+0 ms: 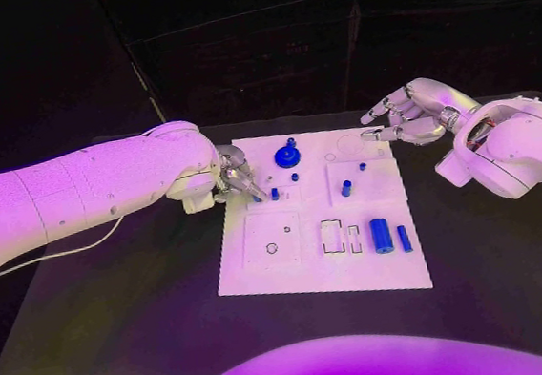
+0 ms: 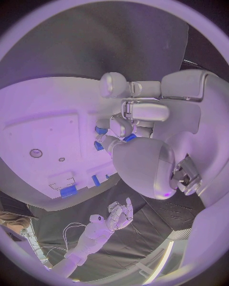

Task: Assemble the parts on the task board

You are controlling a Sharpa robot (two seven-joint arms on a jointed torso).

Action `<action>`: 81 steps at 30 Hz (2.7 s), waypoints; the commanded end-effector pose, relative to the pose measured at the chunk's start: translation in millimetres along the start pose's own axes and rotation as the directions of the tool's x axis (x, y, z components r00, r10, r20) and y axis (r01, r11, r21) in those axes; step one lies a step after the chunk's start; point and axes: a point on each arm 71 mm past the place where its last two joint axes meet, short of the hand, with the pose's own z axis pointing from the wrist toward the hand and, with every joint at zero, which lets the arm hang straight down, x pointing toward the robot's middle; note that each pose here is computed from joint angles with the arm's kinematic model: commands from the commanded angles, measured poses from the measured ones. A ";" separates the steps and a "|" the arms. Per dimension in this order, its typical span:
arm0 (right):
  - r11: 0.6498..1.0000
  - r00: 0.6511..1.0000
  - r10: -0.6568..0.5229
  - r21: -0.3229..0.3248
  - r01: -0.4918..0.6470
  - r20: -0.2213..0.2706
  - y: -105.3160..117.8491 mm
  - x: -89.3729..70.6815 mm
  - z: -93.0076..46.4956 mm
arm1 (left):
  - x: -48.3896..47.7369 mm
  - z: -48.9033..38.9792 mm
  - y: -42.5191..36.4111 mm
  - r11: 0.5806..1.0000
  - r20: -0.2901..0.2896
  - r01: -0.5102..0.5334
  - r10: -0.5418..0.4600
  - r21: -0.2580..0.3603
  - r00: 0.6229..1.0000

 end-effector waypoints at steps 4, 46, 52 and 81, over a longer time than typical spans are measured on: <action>1.000 1.000 0.003 -0.009 -0.003 -0.007 1.6 0.2 0.6 | 1.3 -0.6 -0.5 1.000 -0.003 0.025 -0.025 0.016 1.000; 1.000 1.000 0.003 -0.011 -0.004 -0.016 3.7 3.0 3.9 | -20.6 -1.5 -22.6 0.996 -0.277 -0.082 0.084 0.018 0.957; 1.000 1.000 0.004 -0.010 -0.004 -0.017 4.2 3.6 4.5 | -24.4 4.0 -26.4 0.994 -0.312 -0.108 0.106 0.008 0.944; 1.000 1.000 0.004 -0.013 -0.004 -0.019 5.4 4.8 5.7 | -34.4 13.4 -33.3 0.973 -0.184 -0.225 0.211 -0.058 0.960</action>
